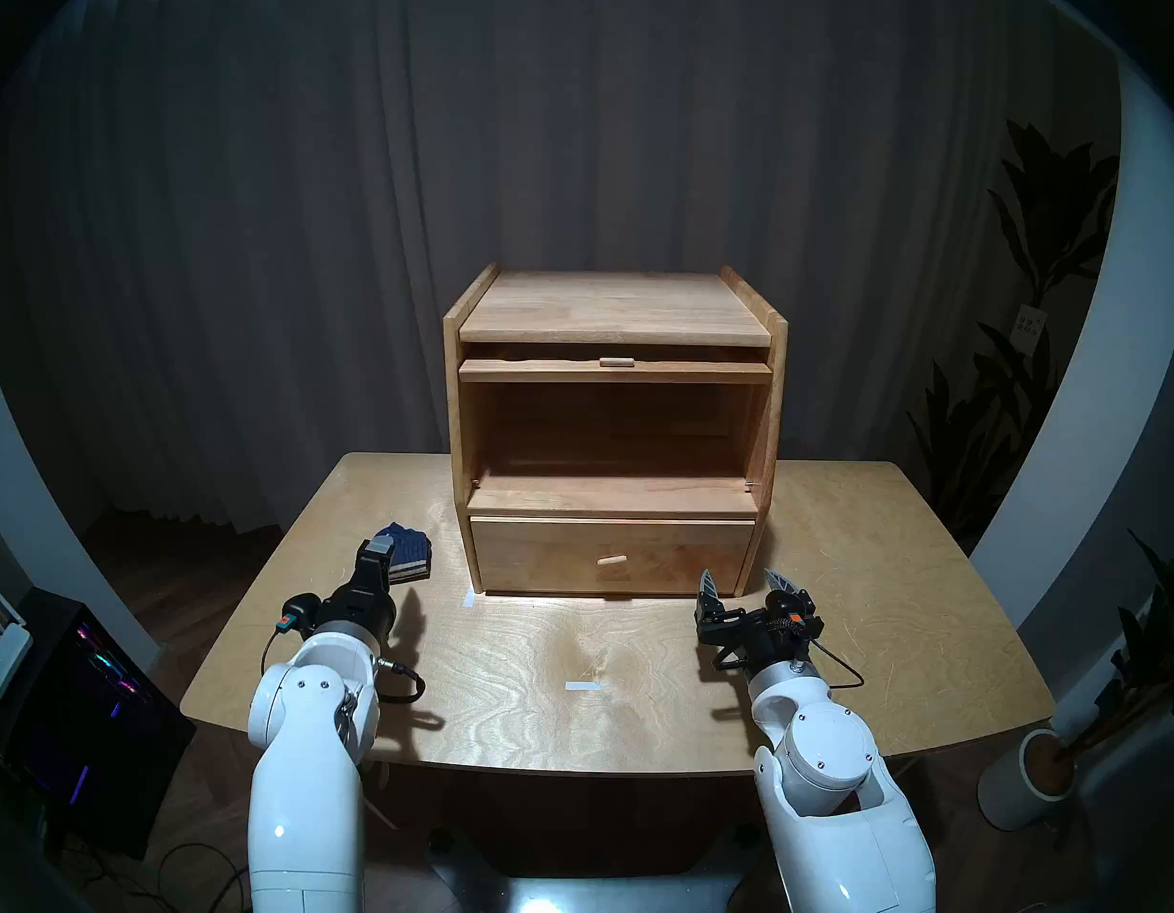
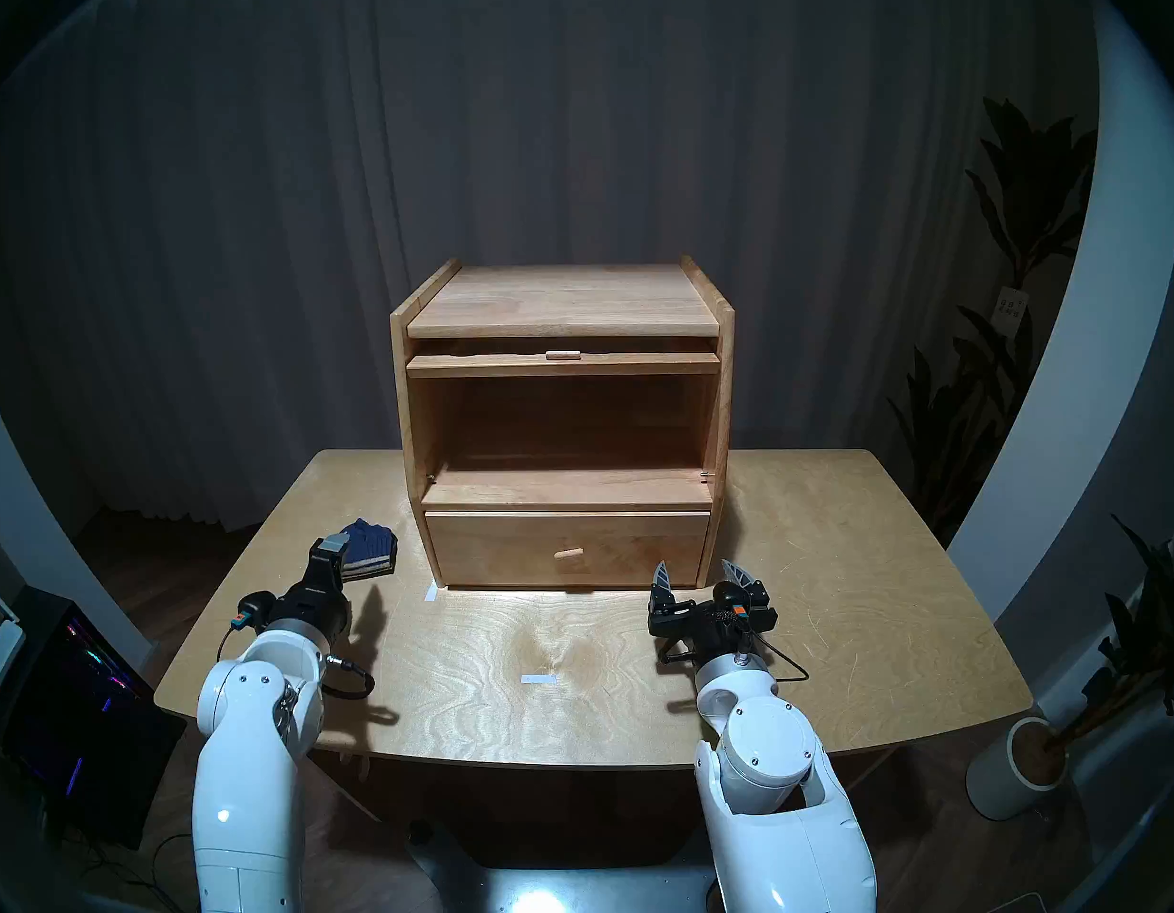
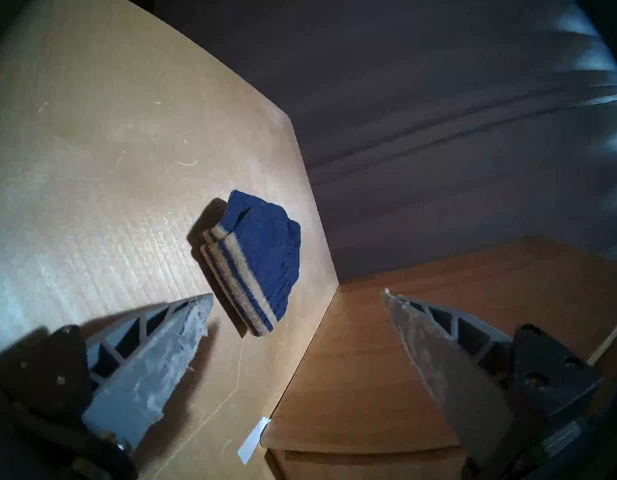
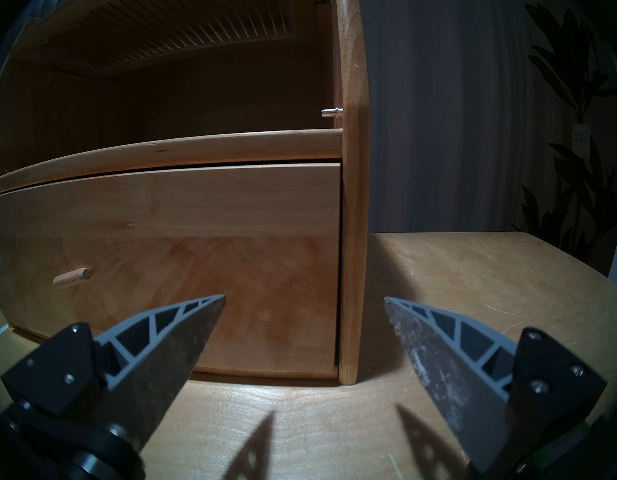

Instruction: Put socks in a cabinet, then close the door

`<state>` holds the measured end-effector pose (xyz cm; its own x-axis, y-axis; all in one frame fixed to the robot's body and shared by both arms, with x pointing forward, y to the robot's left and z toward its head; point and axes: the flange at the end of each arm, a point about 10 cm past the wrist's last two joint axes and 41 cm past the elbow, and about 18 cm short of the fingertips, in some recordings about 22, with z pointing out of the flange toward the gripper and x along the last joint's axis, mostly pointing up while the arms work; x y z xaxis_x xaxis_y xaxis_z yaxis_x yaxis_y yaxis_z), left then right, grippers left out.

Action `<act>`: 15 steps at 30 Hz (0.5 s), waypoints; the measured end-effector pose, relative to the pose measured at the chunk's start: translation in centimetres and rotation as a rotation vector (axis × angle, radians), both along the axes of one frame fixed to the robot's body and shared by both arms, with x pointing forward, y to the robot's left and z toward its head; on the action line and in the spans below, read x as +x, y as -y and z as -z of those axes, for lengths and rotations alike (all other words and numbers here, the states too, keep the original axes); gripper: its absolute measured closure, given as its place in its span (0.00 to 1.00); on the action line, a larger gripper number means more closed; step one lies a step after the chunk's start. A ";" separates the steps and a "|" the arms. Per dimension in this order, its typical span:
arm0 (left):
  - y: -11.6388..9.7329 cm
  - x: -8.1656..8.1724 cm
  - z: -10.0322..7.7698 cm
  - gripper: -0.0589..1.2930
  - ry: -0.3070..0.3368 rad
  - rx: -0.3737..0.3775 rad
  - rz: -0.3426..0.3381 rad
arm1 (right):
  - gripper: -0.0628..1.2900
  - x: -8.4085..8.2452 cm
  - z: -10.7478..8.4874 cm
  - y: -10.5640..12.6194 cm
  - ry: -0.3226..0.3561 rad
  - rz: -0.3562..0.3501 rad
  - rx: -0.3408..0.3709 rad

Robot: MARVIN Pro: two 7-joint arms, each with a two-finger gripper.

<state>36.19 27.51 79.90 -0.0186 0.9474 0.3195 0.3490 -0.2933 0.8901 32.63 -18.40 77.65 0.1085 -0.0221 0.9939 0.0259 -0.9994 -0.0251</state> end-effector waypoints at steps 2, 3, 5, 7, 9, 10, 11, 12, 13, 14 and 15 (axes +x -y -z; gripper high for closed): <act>0.3 0.5 0.1 0.03 -0.027 -0.007 -0.002 | 0.07 0.0 0.0 0.0 0.000 0.000 0.000; 0.4 0.8 0.3 0.03 -0.046 -0.012 -0.006 | 0.07 0.0 0.0 0.0 0.000 0.000 0.000; 0.6 1.3 0.7 0.03 -0.086 -0.025 -0.016 | 0.07 0.0 0.0 0.0 0.000 0.000 0.000; 0.6 1.6 1.1 0.03 -0.120 -0.034 -0.028 | 0.07 0.0 0.0 0.0 0.000 0.000 0.000; 0.5 2.0 1.4 0.03 -0.160 -0.046 -0.048 | 0.07 0.0 0.0 0.0 0.000 0.000 0.000; 0.3 2.3 1.3 0.03 -0.173 -0.052 -0.059 | 0.07 0.0 0.0 0.0 0.000 0.000 0.000; 0.3 2.5 1.2 0.03 -0.182 -0.055 -0.066 | 0.07 0.0 0.0 0.0 0.000 0.000 0.000; 0.2 2.7 1.2 0.03 -0.188 -0.059 -0.072 | 0.07 0.0 0.0 0.0 0.000 0.000 0.000; 0.1 2.8 1.1 0.03 -0.195 -0.062 -0.078 | 0.07 0.0 0.0 0.0 0.000 0.000 0.000; -0.3 3.3 0.9 0.03 -0.212 -0.072 -0.098 | 0.07 0.0 0.0 0.0 0.000 0.000 0.000; -0.5 3.6 0.9 0.04 -0.221 -0.078 -0.108 | 0.07 0.0 0.0 0.0 0.000 0.000 0.000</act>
